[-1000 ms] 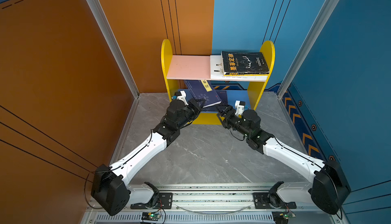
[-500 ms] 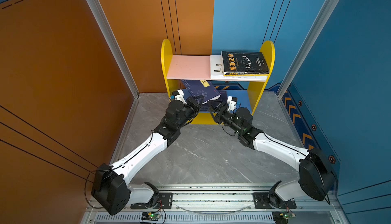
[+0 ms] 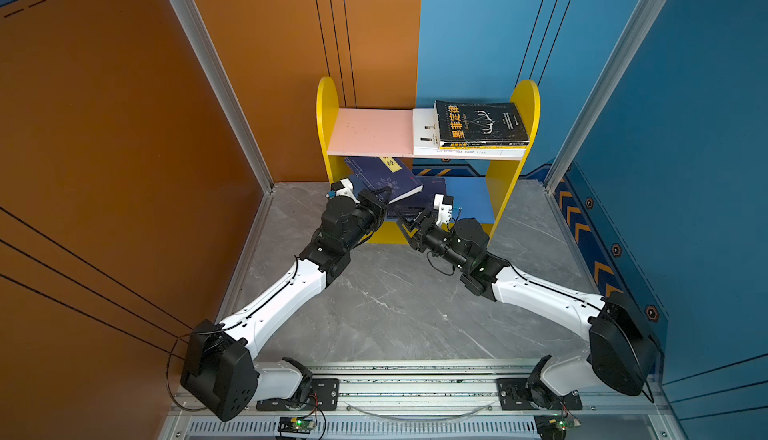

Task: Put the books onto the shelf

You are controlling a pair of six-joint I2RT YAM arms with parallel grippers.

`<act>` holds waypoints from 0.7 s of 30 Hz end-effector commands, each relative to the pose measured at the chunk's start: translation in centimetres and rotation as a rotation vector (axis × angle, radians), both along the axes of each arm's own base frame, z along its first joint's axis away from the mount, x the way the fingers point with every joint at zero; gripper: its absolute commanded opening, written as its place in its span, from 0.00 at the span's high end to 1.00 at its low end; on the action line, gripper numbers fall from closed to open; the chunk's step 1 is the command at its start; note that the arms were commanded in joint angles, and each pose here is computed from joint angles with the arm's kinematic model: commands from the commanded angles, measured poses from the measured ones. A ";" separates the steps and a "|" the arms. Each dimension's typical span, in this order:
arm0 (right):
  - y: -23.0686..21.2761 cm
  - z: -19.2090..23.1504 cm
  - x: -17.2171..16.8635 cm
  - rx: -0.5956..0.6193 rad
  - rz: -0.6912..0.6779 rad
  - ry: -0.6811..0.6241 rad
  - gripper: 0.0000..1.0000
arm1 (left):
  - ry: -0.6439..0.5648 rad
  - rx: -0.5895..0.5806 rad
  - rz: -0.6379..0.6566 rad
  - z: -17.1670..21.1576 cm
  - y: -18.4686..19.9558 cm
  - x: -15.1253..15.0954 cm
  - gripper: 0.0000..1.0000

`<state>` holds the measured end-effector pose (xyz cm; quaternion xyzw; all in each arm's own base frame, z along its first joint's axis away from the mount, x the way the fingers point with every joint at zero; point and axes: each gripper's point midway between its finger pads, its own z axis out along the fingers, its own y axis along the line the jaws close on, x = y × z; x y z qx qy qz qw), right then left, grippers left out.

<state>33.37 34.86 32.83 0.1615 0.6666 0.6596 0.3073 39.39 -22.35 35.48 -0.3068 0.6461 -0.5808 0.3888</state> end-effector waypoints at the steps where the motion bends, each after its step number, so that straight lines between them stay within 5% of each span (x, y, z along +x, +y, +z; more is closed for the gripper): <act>1: -1.0 2.8 0.7 0.010 -0.040 -0.073 0.29 | -0.026 -0.037 -0.032 0.8 -0.3 -0.2 1.00; 13: -1.3 3.0 5.6 0.040 -0.097 -0.020 0.43 | -0.019 -0.064 -0.082 0.3 -1.8 -1.6 1.00; 21: -1.4 0.2 4.8 0.048 -0.068 0.077 0.49 | -0.052 -0.064 -0.061 1.4 -1.4 -1.1 1.00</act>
